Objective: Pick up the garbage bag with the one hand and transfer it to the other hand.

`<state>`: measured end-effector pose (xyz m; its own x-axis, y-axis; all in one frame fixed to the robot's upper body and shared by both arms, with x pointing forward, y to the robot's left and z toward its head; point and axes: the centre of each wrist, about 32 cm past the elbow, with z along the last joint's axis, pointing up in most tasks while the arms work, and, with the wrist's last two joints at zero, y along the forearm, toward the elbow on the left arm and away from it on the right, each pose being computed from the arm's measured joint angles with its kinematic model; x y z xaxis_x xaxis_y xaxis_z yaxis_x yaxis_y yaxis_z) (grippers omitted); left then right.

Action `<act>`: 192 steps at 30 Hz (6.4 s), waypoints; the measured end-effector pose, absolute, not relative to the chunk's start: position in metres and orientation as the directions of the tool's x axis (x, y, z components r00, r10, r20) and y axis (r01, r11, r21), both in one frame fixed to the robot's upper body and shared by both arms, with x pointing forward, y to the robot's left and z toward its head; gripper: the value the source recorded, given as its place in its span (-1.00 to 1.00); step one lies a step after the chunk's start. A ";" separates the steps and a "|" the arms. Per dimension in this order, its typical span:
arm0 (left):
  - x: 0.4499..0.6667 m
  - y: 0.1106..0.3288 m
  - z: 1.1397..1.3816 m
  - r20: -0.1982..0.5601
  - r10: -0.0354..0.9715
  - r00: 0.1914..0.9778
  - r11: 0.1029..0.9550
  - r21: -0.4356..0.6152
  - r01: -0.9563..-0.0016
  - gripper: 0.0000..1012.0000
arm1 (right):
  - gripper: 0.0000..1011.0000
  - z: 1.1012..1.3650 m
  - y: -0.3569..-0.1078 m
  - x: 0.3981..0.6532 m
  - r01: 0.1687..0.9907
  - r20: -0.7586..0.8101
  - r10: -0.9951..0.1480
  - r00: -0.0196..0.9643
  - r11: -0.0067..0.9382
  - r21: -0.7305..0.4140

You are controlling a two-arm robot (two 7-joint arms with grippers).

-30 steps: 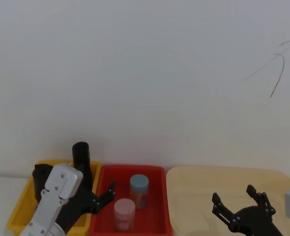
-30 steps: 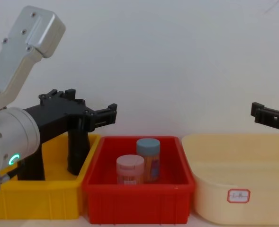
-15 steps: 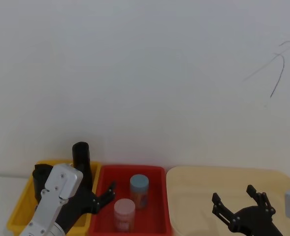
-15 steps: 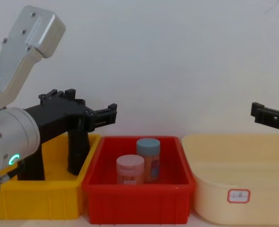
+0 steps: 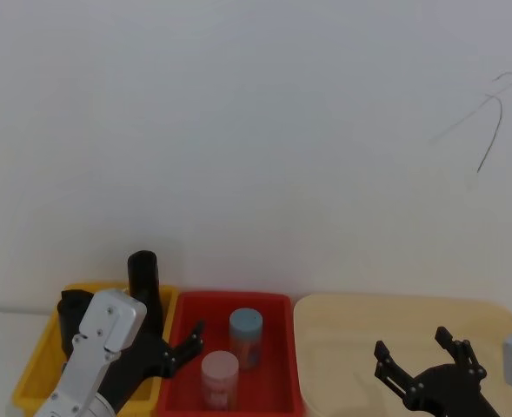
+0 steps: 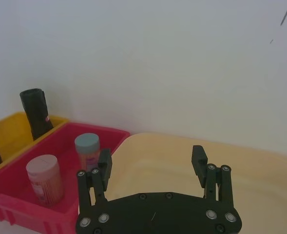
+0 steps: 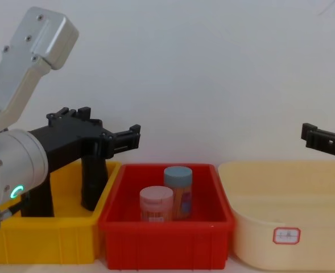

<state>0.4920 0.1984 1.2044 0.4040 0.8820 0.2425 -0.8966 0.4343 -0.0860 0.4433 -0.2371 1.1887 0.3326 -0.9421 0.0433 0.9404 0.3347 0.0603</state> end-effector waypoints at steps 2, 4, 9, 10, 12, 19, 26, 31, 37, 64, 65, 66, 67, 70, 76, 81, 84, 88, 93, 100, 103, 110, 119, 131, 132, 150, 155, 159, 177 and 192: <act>0.492 0.198 1.204 0.242 0.882 0.404 0.434 -0.086 -0.897 0.98 | 0.98 1.189 -0.237 0.443 0.940 0.043 -0.942 0.333 0.335 0.060; 0.492 0.198 1.204 0.242 0.882 0.404 0.434 -0.086 -0.897 0.98 | 0.98 1.189 -0.237 0.443 0.940 0.043 -0.942 0.333 0.335 0.060; 0.492 0.198 1.204 0.242 0.882 0.404 0.434 -0.086 -0.897 0.98 | 0.98 1.189 -0.237 0.443 0.940 0.043 -0.942 0.333 0.335 0.060; 0.492 0.198 1.204 0.242 0.882 0.404 0.434 -0.086 -0.897 0.98 | 0.98 1.189 -0.237 0.443 0.940 0.043 -0.942 0.333 0.335 0.060; 0.492 0.199 1.204 0.243 0.881 0.405 0.435 -0.085 -0.896 0.98 | 0.98 1.189 -0.237 0.443 0.940 0.043 -0.942 0.333 0.335 0.060; 0.491 0.206 1.205 0.254 0.867 0.428 0.460 -0.080 -0.884 0.98 | 0.98 1.189 -0.237 0.443 0.940 0.043 -0.942 0.333 0.335 0.060; 0.488 0.226 1.206 0.264 0.843 0.468 0.500 -0.067 -0.863 0.98 | 0.98 1.189 -0.237 0.443 0.940 0.043 -0.942 0.333 0.335 0.060; 0.487 0.241 1.206 0.265 0.830 0.492 0.521 -0.053 -0.852 0.98 | 0.98 1.189 -0.237 0.443 0.940 0.043 -0.942 0.333 0.335 0.060; 0.484 0.267 1.207 0.262 0.821 0.507 0.531 -0.029 -0.847 0.98 | 0.98 1.189 -0.237 0.443 0.940 0.043 -0.942 0.333 0.335 0.060; 0.479 0.331 1.217 0.231 0.866 0.443 0.443 0.055 -0.895 0.98 | 0.98 1.189 -0.237 0.443 0.940 0.043 -0.942 0.333 0.335 0.060; 0.479 0.332 1.217 0.230 0.868 0.439 0.438 0.058 -0.897 0.98 | 0.98 1.189 -0.237 0.443 0.940 0.043 -0.942 0.333 0.335 0.060; 0.479 0.333 1.217 0.228 0.870 0.436 0.434 0.062 -0.899 0.98 | 0.98 1.189 -0.237 0.443 0.940 0.043 -0.942 0.333 0.335 0.060; 0.479 0.335 1.216 0.226 0.874 0.431 0.426 0.070 -0.902 0.98 | 0.98 1.189 -0.237 0.443 0.940 0.043 -0.942 0.333 0.335 0.060; 0.481 0.338 1.216 0.220 0.880 0.420 0.411 0.088 -0.907 0.98 | 0.98 1.189 -0.237 0.443 0.940 0.043 -0.942 0.333 0.335 0.060; 0.486 0.344 1.215 0.209 0.891 0.404 0.385 0.123 -0.914 0.98 | 0.98 1.189 -0.237 0.443 0.940 0.043 -0.942 0.333 0.335 0.060; 0.491 0.348 1.214 0.201 0.895 0.399 0.375 0.145 -0.915 0.98 | 0.98 1.189 -0.237 0.443 0.940 0.043 -0.942 0.333 0.335 0.060; 0.494 0.349 1.214 0.197 0.895 0.400 0.375 0.154 -0.914 0.98 | 0.98 1.189 -0.237 0.443 0.940 0.043 -0.942 0.333 0.335 0.060; 0.498 0.350 1.213 0.189 0.895 0.405 0.378 0.164 -0.911 0.98 | 0.98 1.189 -0.237 0.443 0.940 0.043 -0.942 0.333 0.335 0.060; 0.502 0.350 1.213 0.177 0.893 0.415 0.388 0.167 -0.906 0.98 | 0.98 1.189 -0.237 0.443 0.940 0.043 -0.942 0.333 0.335 0.060; 0.508 0.347 1.213 0.153 0.889 0.431 0.406 0.172 -0.898 0.98 | 0.98 1.189 -0.237 0.443 0.940 0.043 -0.942 0.333 0.335 0.060; 0.511 0.345 1.212 0.143 0.889 0.435 0.410 0.175 -0.895 0.98 | 0.98 1.189 -0.237 0.443 0.940 0.043 -0.942 0.333 0.335 0.060; 0.518 0.340 1.209 0.117 0.891 0.439 0.414 0.188 -0.891 0.98 | 0.98 1.189 -0.237 0.443 0.940 0.043 -0.942 0.333 0.335 0.060; 0.528 0.328 1.206 0.103 0.891 0.443 0.417 0.201 -0.886 0.98 | 0.98 1.189 -0.237 0.443 0.940 0.043 -0.942 0.333 0.335 0.060; 0.539 0.313 1.206 0.107 0.891 0.441 0.415 0.198 -0.888 0.98 | 0.98 1.189 -0.237 0.443 0.940 0.043 -0.942 0.333 0.335 0.060; 0.539 0.313 1.206 0.107 0.892 0.440 0.415 0.197 -0.888 0.98 | 0.98 1.189 -0.237 0.443 0.940 0.043 -0.942 0.333 0.335 0.060; 0.545 0.305 1.204 0.122 0.897 0.425 0.398 0.195 -0.896 0.98 | 0.98 1.189 -0.237 0.443 0.940 0.043 -0.942 0.333 0.335 0.060; 0.546 0.302 1.204 0.126 0.896 0.426 0.399 0.194 -0.896 0.98 | 0.98 1.189 -0.237 0.443 0.940 0.043 -0.942 0.333 0.335 0.060; 0.549 0.300 1.204 0.133 0.894 0.428 0.400 0.195 -0.896 0.98 | 0.98 1.189 -0.237 0.443 0.940 0.043 -0.942 0.333 0.335 0.060; 0.560 0.293 1.203 0.155 0.891 0.426 0.394 0.198 -0.898 0.98 | 0.98 1.189 -0.237 0.443 0.940 0.043 -0.942 0.333 0.335 0.060; 0.564 0.291 1.203 0.162 0.892 0.421 0.389 0.198 -0.900 0.42 | 0.98 1.189 -0.237 0.443 0.940 0.043 -0.942 0.333 0.335 0.060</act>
